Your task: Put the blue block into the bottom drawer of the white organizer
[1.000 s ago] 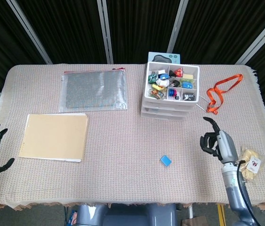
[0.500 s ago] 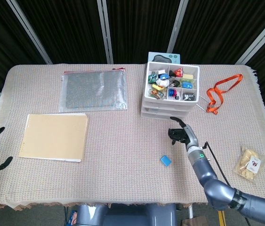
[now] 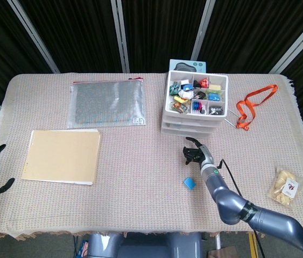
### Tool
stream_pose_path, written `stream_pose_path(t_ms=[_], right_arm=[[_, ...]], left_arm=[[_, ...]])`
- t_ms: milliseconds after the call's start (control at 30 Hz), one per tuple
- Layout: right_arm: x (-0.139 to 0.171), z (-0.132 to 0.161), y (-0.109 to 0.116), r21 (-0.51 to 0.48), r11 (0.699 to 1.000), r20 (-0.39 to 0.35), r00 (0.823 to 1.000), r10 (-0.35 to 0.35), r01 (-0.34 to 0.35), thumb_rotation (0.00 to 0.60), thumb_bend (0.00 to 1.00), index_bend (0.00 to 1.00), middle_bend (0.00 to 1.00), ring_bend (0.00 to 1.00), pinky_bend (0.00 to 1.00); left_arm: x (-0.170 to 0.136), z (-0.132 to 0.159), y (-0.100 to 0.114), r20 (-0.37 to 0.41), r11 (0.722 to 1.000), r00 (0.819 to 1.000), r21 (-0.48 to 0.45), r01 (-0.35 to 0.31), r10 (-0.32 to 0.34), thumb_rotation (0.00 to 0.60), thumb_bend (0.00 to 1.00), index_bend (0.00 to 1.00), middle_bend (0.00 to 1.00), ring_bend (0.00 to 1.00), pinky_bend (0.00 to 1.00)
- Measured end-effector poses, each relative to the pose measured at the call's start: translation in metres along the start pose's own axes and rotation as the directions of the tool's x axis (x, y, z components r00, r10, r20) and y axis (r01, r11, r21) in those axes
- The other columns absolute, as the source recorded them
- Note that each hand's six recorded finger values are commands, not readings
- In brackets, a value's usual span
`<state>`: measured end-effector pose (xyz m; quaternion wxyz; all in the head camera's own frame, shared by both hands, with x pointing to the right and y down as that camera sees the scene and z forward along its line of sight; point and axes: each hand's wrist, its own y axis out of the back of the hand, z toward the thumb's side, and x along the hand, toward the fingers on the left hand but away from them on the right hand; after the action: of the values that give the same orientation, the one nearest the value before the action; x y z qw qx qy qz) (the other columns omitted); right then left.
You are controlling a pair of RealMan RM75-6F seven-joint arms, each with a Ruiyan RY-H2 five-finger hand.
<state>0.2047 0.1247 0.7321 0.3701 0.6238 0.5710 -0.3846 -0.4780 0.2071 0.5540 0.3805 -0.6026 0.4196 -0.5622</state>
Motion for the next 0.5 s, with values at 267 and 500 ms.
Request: stream_pose_path(t_ms=[267,500], right_arm=[[-0.01,-0.002,-0.002,-0.086,0.996,0.026,1.0,0.003,0.0,0.6,0.5,0.2,0.77,0.77,0.68],[-0.021,-0.009,-0.009,-0.173,0.985,0.073,0.997,0.02,-0.008,0.6,0.5,0.2,0.77,0.77,0.68]], left_arm=[[0.001,0.001,0.0,-0.004,1.0,1.0,-0.016,0.004,-0.004,0.6,0.24,0.09,0.0,0.0,0.0],[0.001,0.001,0.0,-0.004,1.0,1.0,-0.021,0.006,-0.006,0.6,0.24,0.09,0.0,0.0,0.0]])
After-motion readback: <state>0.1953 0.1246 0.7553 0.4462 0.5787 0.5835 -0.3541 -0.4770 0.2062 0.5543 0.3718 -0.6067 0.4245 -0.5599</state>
